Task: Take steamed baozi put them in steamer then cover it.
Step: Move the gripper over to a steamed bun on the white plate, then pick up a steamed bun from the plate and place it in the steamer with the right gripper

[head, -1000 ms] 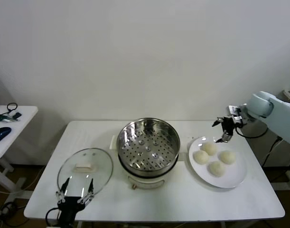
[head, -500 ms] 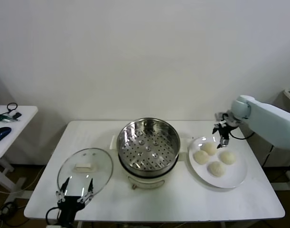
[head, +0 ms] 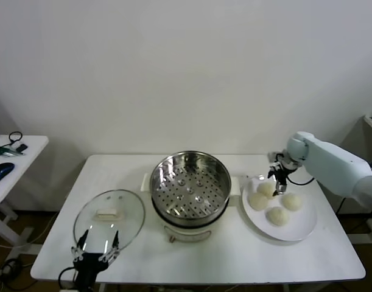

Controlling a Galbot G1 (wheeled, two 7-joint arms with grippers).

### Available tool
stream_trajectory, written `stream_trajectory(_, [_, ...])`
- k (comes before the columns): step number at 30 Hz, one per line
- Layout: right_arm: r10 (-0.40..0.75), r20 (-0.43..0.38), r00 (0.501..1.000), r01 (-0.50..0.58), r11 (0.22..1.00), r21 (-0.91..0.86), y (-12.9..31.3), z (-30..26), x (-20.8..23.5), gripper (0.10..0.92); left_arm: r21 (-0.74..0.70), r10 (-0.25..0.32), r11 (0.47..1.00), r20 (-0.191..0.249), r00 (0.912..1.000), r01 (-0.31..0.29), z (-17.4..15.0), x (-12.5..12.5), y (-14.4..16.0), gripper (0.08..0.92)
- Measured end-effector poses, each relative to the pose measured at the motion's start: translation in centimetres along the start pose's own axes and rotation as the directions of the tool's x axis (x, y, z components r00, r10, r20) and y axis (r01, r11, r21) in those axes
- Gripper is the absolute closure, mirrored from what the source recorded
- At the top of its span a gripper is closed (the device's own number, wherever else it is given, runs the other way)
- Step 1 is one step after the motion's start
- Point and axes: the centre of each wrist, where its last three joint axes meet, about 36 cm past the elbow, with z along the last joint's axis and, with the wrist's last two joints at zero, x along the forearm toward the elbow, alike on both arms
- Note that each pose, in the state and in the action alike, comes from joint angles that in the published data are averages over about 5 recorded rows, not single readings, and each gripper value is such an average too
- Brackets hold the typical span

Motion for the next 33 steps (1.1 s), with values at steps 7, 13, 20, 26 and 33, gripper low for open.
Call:
stream_trajectory(7, [0.003, 0.003, 1.0, -0.003, 1.0, 0.001, 0.0, -0.1, -0.8, 0.326, 0.0, -0.002, 1.0, 0.0, 1.0, 0.002, 0.1, -0.1, 0.0, 0.177])
stream_trajectory(13, [0.01, 0.007, 1.0, -0.01, 1.0, 0.011, -0.1, 0.0, -0.4, 0.367, -0.001, -0.005, 1.0, -0.002, 1.0, 0.005, 0.2, -0.1, 0.1, 0.177])
stream_trajectory(20, [0.029, 0.017, 0.999, -0.03, 0.997, 0.069, -1.1, -0.3, 3.0, 0.367, 0.0, -0.006, 1.0, 0.002, 1.0, 0.006, 0.1, -0.1, 0.0, 0.177])
stream_trajectory(26, [0.068, 0.031, 0.997, -0.073, 0.976, 0.204, -2.5, -2.4, 9.8, 0.369, -0.001, -0.005, 1.0, 0.01, 0.9999, 0.005, -0.1, -0.1, 0.0, 0.177])
stream_trajectory(33, [0.148, 0.109, 0.983, -0.182, 0.869, 0.461, -3.4, -9.3, 22.3, 0.369, -0.004, 0.001, 1.0, 0.018, 0.9998, -0.001, -0.2, 0.0, -0.2, 0.177])
